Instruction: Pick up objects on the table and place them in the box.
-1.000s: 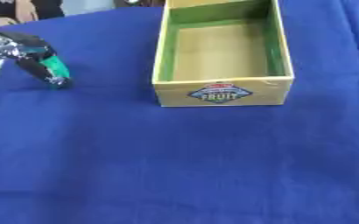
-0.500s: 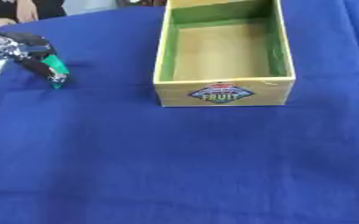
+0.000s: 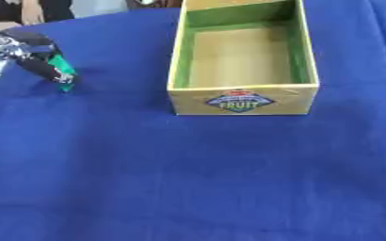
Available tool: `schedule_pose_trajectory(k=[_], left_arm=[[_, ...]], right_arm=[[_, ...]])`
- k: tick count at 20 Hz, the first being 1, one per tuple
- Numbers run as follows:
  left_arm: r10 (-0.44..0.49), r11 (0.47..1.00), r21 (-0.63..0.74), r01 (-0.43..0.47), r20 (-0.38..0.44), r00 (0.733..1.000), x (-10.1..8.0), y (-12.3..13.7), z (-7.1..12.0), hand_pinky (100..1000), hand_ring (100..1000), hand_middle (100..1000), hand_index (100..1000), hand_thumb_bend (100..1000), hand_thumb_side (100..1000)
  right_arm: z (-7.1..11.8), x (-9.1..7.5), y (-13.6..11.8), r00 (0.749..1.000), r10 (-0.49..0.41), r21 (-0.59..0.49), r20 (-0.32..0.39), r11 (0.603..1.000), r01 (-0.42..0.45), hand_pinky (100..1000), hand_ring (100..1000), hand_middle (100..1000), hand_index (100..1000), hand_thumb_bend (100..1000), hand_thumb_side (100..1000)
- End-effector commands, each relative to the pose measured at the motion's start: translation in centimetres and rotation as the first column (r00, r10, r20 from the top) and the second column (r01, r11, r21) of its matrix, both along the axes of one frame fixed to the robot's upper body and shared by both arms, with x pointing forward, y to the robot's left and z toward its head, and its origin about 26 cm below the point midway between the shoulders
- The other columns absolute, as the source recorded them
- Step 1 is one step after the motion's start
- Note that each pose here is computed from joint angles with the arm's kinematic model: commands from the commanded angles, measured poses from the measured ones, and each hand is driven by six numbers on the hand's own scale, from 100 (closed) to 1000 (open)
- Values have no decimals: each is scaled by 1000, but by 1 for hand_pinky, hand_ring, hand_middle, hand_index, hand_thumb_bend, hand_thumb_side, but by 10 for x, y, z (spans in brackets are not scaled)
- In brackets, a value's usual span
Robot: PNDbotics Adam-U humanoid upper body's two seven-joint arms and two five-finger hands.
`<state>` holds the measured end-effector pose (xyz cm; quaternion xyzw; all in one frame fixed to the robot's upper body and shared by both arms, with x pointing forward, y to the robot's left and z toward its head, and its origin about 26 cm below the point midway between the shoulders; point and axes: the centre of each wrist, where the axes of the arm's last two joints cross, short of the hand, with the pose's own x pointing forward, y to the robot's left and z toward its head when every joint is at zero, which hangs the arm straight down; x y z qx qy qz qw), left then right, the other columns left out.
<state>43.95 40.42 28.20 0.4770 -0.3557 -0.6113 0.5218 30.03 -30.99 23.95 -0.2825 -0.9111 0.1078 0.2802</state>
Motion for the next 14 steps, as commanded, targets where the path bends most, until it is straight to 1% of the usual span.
schedule_pose_trajectory(k=[1,4,8,11,14], left_arm=[[5,999,45,-7,48,999,-8,4,26,175,477,490,638,100,773],[-7,998,59,4,52,999,-9,1,30,168,473,486,618,100,742],[-44,997,65,39,75,996,-11,-7,37,158,468,500,514,100,667],[-88,995,51,83,104,991,-10,-18,46,137,457,488,467,100,637],[-124,992,57,117,148,981,-9,-32,55,124,449,472,427,100,641]], right_arm=[[7,-4,-2,1000,-7,-12,25,1000,7,765,801,719,771,100,892],[7,-4,-2,1000,-6,-12,25,1000,6,765,801,719,771,100,893],[7,-4,-3,1000,-7,-10,22,1000,8,765,801,719,771,100,893],[6,-4,-3,1000,-6,-9,20,1000,7,765,801,719,771,100,892],[5,-4,-2,1000,-4,-8,16,1000,4,765,801,719,771,100,892]])
